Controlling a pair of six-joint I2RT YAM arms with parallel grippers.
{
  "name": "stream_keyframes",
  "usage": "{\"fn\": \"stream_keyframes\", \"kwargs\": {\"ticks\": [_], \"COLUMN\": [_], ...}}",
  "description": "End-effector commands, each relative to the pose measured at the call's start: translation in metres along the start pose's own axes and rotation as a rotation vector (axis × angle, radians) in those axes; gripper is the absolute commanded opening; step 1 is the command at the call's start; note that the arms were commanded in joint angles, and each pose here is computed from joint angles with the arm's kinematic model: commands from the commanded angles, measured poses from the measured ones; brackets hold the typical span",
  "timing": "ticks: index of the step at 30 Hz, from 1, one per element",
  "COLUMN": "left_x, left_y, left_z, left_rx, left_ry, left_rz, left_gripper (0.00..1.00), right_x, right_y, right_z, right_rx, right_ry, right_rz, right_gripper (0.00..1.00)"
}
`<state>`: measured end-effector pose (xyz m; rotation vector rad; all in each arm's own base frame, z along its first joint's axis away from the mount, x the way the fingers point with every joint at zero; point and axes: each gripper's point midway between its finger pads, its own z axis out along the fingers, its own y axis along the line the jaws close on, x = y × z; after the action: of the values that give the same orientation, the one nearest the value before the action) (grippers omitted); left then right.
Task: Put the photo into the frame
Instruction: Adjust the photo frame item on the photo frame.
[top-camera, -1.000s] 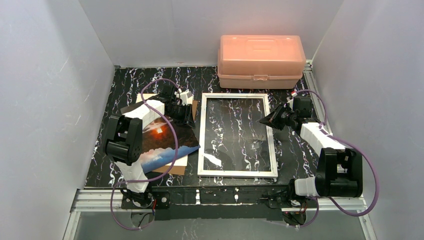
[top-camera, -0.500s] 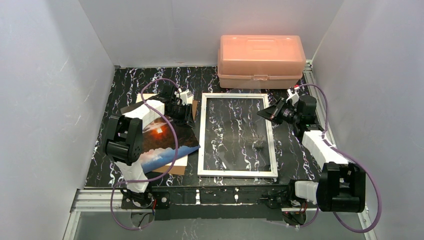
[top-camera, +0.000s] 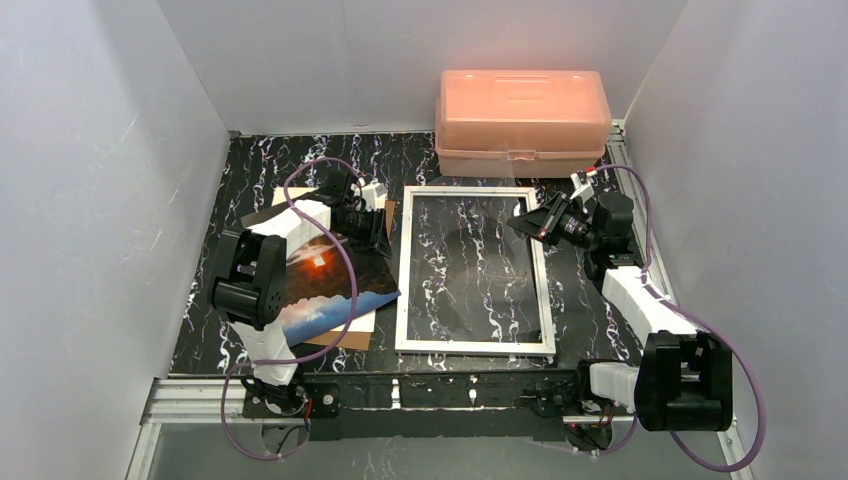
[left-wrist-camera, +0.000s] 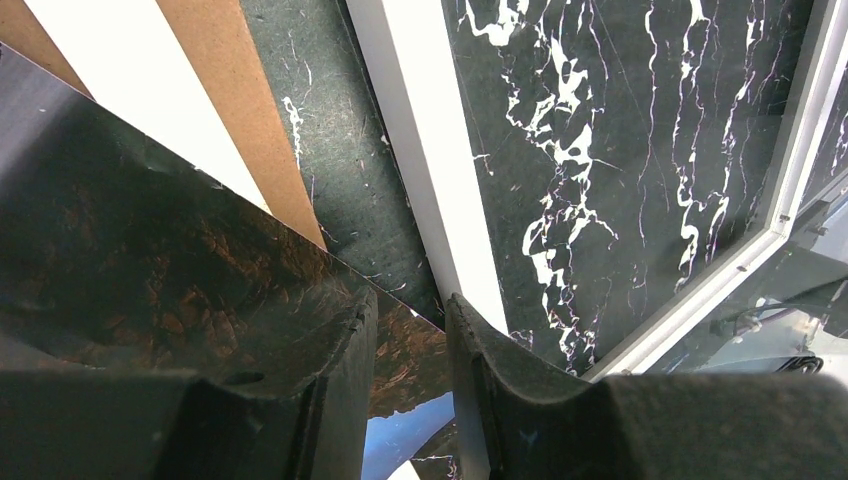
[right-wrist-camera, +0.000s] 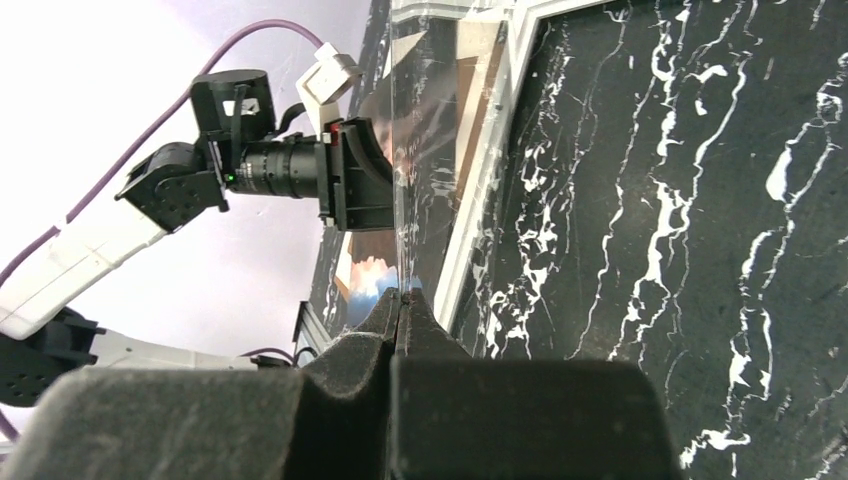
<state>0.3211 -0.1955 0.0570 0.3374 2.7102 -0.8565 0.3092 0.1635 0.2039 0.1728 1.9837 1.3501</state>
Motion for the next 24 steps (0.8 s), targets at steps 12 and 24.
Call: {"fn": "stream_keyframes", "kwargs": {"ticks": [12, 24], "left_x": [-0.009, -0.020], "left_y": [-0.011, -0.015], "left_z": [-0.002, -0.004], "left_rx": [0.032, 0.040], "left_ry": [-0.016, -0.029], "left_rz": [0.017, -0.006], "left_gripper": [0.29, 0.29], "right_x": [-0.022, -0.020], "right_y": [0.071, 0.123], "right_z": [-0.010, -0.005], "right_rx": [-0.271, -0.385], "right_ry": [-0.099, -0.118], "right_rz": [0.001, 0.053], "right_gripper": [0.01, 0.01]}}
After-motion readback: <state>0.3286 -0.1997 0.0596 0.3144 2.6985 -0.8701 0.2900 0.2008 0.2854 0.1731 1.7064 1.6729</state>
